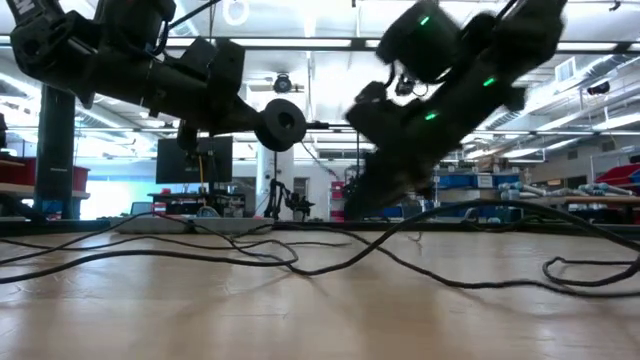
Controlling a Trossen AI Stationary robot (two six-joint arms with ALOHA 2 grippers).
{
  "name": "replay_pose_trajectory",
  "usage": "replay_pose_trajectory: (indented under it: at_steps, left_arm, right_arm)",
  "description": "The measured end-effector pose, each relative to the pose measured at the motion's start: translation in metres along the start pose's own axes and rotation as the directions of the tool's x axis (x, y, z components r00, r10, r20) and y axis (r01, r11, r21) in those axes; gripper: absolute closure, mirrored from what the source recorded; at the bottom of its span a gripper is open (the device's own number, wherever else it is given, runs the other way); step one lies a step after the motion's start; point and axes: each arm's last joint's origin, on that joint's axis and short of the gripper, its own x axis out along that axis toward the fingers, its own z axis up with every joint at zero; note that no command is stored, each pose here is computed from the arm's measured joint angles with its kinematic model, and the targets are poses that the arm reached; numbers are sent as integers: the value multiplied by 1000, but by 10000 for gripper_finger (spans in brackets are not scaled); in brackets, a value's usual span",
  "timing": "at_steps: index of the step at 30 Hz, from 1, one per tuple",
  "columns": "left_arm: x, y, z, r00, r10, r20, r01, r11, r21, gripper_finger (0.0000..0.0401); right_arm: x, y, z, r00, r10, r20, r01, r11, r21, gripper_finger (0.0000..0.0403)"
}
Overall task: Coil cords
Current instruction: Coil the black wire onto the spool
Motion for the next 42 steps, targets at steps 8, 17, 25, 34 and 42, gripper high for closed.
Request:
replay_pose_trajectory:
  at_steps: [8, 17, 25, 34, 42]
  left_arm:
    - [4, 9, 19, 992, 49, 113, -53, 998, 31, 401]
    - [-12, 17, 53, 976, 71, 206, -87, 994, 71, 401]
    - [-28, 25, 69, 966, 139, 217, -161, 983, 86, 401]
    - [-33, 25, 68, 978, 97, 182, -116, 989, 96, 401]
    - [-32, 25, 62, 989, 76, 127, -89, 990, 106, 401]
  right_arm:
    - [-73, 19, -26, 975, -157, -156, 164, 986, 28, 402]
    - [-149, 11, -60, 893, -374, -250, 406, 909, 90, 402]
    - [-177, 10, -89, 829, -458, -322, 522, 840, 150, 403]
    - [-180, 18, -105, 875, -367, -315, 439, 876, 198, 362]
    - [-184, 23, -111, 868, -322, -377, 412, 892, 185, 283]
